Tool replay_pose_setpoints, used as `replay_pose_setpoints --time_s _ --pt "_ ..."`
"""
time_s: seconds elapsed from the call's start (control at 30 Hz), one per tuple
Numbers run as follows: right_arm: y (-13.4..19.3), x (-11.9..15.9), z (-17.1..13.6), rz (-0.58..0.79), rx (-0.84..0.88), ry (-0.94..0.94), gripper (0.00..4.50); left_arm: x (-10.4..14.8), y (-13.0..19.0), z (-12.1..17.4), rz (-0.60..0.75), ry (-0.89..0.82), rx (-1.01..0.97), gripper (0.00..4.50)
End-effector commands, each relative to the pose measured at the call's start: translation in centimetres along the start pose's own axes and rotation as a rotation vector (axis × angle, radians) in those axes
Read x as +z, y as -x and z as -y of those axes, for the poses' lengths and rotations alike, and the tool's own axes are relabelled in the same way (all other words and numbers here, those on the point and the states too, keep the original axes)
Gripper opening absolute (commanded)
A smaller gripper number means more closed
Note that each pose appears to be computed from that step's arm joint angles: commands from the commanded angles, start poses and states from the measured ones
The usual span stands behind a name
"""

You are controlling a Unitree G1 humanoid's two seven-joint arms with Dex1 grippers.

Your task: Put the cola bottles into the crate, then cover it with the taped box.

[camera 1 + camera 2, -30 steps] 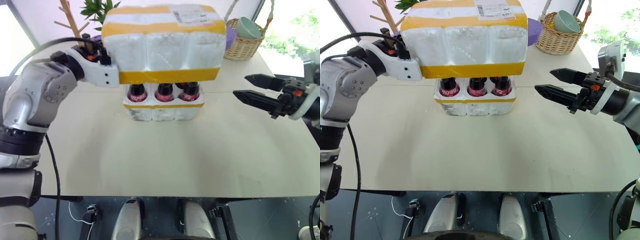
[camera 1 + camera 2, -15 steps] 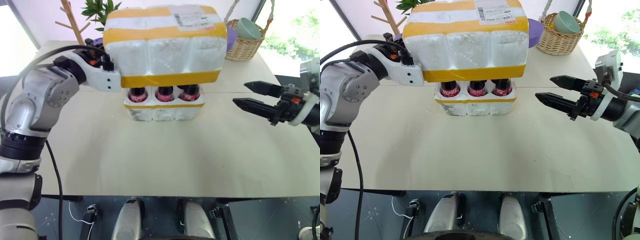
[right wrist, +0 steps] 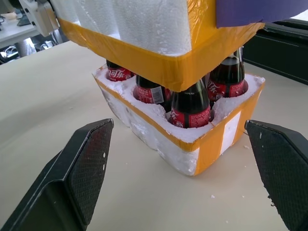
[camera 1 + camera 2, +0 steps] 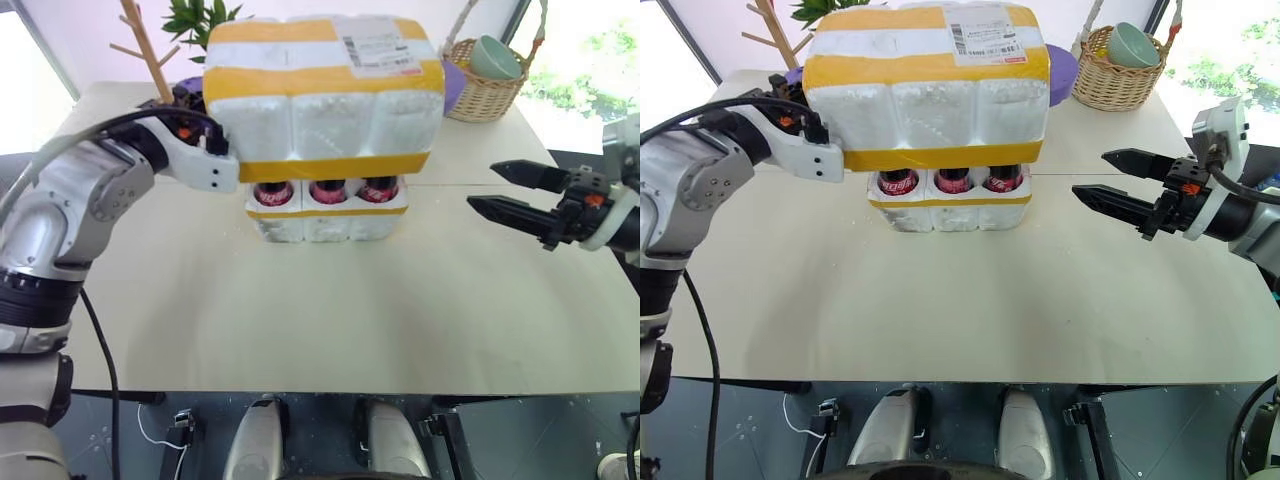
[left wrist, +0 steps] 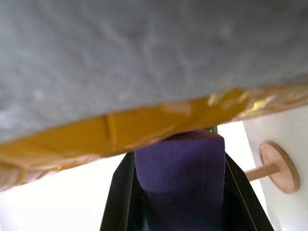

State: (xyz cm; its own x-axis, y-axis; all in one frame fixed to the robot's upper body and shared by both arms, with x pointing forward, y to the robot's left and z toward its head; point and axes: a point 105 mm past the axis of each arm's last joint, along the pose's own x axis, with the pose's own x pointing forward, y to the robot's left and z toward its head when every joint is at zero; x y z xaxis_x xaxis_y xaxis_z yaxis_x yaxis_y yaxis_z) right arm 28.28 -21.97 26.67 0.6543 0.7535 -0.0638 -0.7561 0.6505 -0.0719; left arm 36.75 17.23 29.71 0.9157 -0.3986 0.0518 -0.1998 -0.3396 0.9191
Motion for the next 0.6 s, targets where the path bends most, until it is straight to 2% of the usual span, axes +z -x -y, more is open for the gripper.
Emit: replay_pose_setpoints --time_s 0.03,0.27,0.47,0.6 --pt "0.2 1.4 -0.5 0.034 0.006 0.053 4.5 3.1 -0.3 0.4 0.112 0.044 -0.032 0.41" --pt "0.0 1.6 -0.3 0.053 0.007 0.042 4.5 3.1 -0.2 1.0 0.097 0.029 -0.082 0.41" --pt "-0.2 1.9 -0.3 0.069 0.013 0.033 4.5 0.3 0.1 3.4 0.007 -0.074 -0.149 0.41" --pt "-0.3 1.9 -0.4 0.069 0.019 0.033 4.5 -1.1 -0.3 5.2 -0.033 -0.064 -0.175 0.41"
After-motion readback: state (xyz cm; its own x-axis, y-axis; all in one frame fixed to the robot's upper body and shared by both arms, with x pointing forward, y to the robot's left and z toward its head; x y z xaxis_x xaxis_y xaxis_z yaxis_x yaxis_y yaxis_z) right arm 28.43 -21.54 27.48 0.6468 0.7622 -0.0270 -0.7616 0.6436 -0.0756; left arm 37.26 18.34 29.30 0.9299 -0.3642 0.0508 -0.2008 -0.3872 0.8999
